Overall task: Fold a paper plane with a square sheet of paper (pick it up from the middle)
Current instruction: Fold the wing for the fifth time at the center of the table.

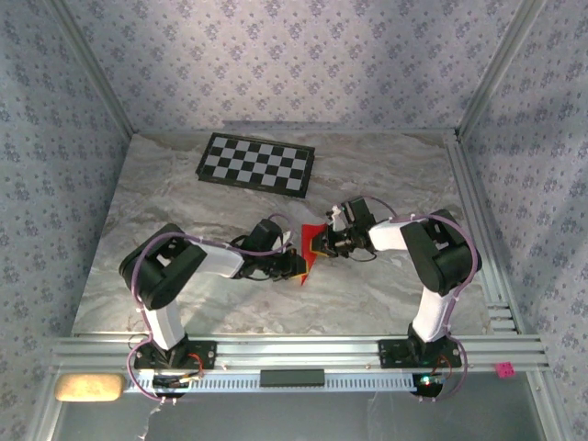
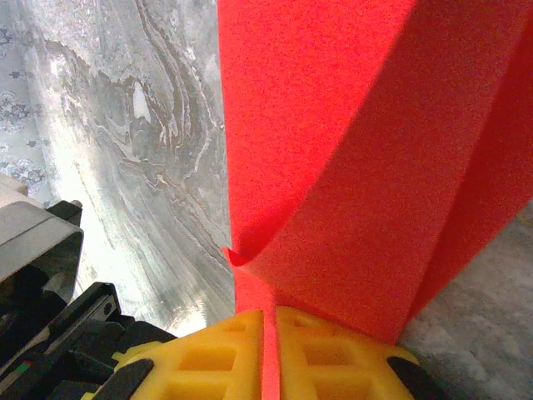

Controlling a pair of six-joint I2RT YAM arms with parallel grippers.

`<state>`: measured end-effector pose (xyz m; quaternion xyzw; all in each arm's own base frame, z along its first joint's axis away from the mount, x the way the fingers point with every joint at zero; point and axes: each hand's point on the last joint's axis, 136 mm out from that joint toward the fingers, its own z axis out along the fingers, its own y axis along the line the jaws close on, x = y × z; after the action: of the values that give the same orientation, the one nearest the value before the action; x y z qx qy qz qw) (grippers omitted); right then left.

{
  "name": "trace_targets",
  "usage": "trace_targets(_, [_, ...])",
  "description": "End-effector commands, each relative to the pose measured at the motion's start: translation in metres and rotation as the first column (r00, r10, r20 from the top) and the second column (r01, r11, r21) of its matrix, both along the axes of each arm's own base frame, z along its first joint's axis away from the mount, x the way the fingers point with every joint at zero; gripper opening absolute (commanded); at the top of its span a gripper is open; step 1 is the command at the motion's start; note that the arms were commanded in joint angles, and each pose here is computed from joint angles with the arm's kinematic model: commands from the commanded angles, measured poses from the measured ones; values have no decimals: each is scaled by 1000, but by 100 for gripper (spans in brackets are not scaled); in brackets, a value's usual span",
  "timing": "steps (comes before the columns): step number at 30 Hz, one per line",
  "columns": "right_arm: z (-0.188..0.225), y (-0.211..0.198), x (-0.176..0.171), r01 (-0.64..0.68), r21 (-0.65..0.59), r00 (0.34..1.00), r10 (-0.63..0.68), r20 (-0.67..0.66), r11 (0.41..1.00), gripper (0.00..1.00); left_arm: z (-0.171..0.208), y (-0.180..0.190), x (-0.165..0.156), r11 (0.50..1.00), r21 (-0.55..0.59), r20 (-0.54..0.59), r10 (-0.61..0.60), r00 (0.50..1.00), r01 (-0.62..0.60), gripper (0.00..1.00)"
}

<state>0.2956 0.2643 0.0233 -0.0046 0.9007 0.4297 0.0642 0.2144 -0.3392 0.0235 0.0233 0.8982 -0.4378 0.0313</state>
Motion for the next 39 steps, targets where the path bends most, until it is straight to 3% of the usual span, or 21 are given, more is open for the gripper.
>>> trace_targets(1, [-25, -10, -5, 17, -90, 999, -21, -42, 996, 13, -23, 22, -30, 993, 108, -111, -26, 993, 38, 14])
trace_targets(8, [-25, -10, -4, 18, -93, 999, -22, -44, 995, 13, -22, 19, -34, 993, 101, -121, -47, 992, 60, 0])
trace_targets(11, [-27, -11, -5, 20, -100, 999, -24, -48, 995, 13, -24, 20, -36, 992, 107, -131, -50, 990, 64, 0])
trace_targets(13, [-27, -11, -5, 19, -105, 999, -24, -49, 994, 13, -23, 21, -37, 992, 109, -130, -48, 990, 63, 10])
trace_targets(17, [-28, -12, -5, 20, -109, 998, -26, -51, 994, 13, -19, 23, -36, 991, 122, -114, -48, 992, 62, 14])
trace_targets(28, [-28, -12, -5, 18, -113, 998, -24, -50, 993, 13, -23, 28, -42, 987, 145, -122, -52, 991, 70, 2])
trace_targets(35, [-30, -12, -6, 18, -117, 998, -24, -55, 993, 13, -22, 31, -43, 986, 154, -117, -46, 992, 64, 13])
trace_targets(39, [-30, -12, -7, 15, -116, 998, -22, -55, 993, 13, -22, 34, -44, 985, 160, -114, -39, 993, 57, 13])
